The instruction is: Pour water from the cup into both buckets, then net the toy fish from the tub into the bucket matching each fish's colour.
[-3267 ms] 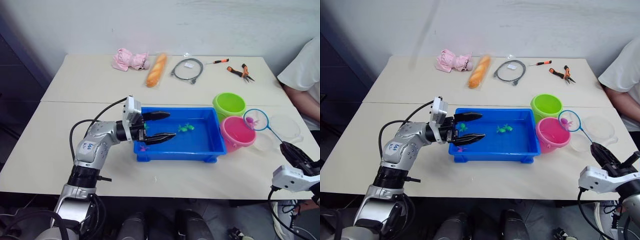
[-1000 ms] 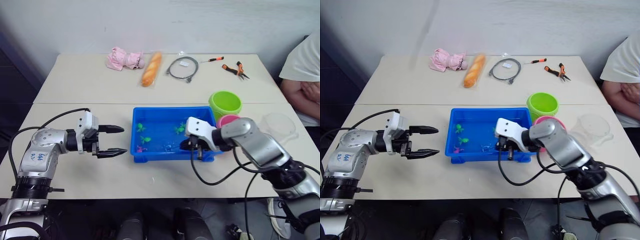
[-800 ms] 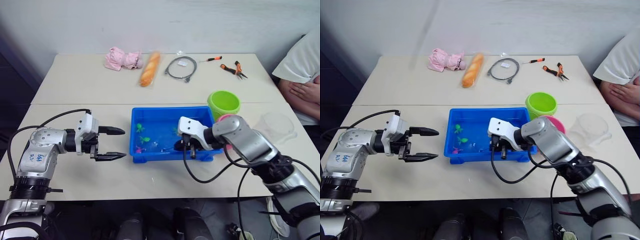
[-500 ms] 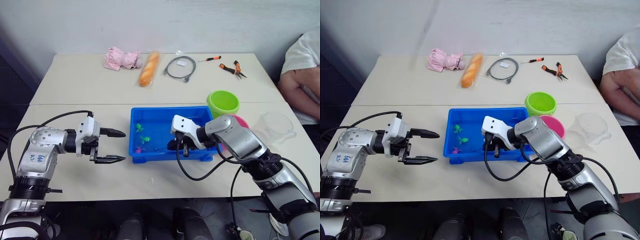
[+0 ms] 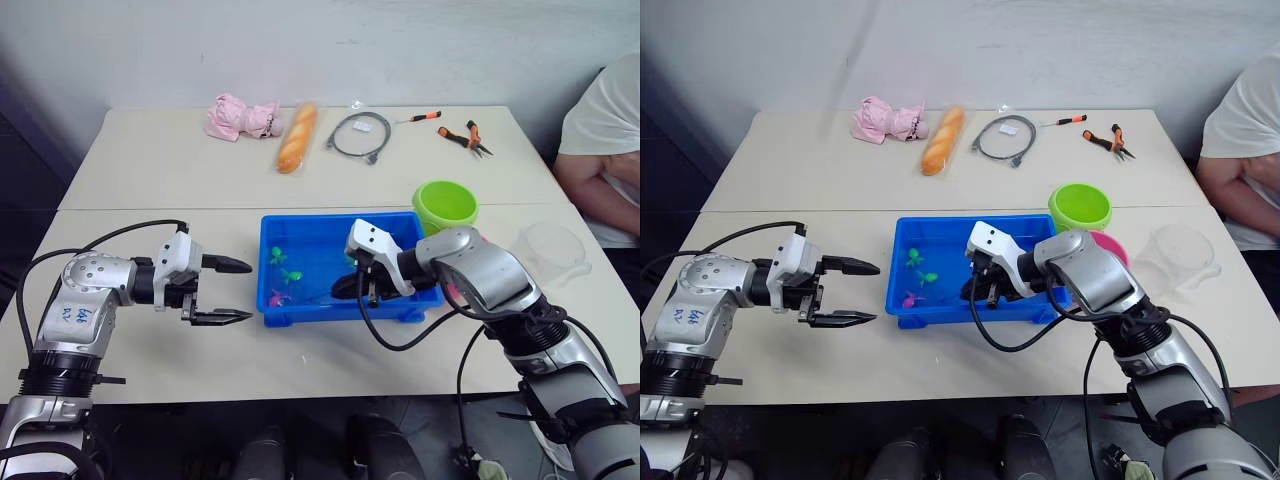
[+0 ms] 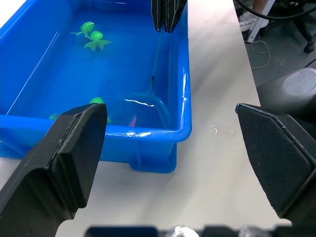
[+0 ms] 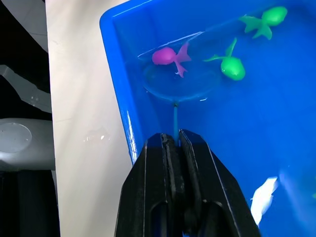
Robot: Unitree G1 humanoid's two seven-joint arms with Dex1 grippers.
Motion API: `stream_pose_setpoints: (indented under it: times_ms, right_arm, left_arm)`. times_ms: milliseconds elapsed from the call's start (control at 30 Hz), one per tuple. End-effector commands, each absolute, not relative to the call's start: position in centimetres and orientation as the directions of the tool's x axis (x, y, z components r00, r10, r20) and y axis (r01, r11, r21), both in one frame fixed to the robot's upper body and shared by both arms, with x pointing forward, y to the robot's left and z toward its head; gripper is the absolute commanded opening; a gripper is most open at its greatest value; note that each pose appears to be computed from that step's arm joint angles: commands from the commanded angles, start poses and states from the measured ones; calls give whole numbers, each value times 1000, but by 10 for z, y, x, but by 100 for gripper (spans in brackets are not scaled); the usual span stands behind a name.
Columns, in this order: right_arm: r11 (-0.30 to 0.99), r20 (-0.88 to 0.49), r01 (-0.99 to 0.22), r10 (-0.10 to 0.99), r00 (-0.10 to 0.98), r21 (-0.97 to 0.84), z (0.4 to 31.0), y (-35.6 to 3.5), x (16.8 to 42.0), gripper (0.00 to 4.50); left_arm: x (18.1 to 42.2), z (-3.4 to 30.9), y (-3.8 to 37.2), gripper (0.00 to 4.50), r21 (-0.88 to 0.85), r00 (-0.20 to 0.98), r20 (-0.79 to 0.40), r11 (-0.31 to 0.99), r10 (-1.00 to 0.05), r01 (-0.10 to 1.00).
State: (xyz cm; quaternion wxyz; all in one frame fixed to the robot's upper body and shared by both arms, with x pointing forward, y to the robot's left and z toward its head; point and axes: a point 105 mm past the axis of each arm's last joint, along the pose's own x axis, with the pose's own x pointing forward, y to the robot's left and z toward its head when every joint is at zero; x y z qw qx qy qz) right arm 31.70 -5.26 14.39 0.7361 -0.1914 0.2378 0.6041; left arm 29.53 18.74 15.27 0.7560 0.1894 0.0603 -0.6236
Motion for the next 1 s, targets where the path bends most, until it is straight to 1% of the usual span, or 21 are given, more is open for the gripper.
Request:
stream_pose_setpoints:
  times_ms: [33,433,700,1000]
  right_arm:
    - [150,-527,-988,839,139,-22,163,-46,313,0]
    - [171,-494,-985,856,156,-16,170,-60,311,0]
    - [155,-473,-988,869,144,-17,174,-66,306,0]
    - [177,-434,-983,882,184,-56,178,-71,308,0]
  left_arm:
    - [299,161,186,447,255,221,-319,141,-922,957]
    - [298,156,185,447,239,222,-307,150,-926,959]
    - [298,153,185,447,239,229,-312,157,-922,958]
    - [299,153,184,447,238,229,-311,158,-922,958]
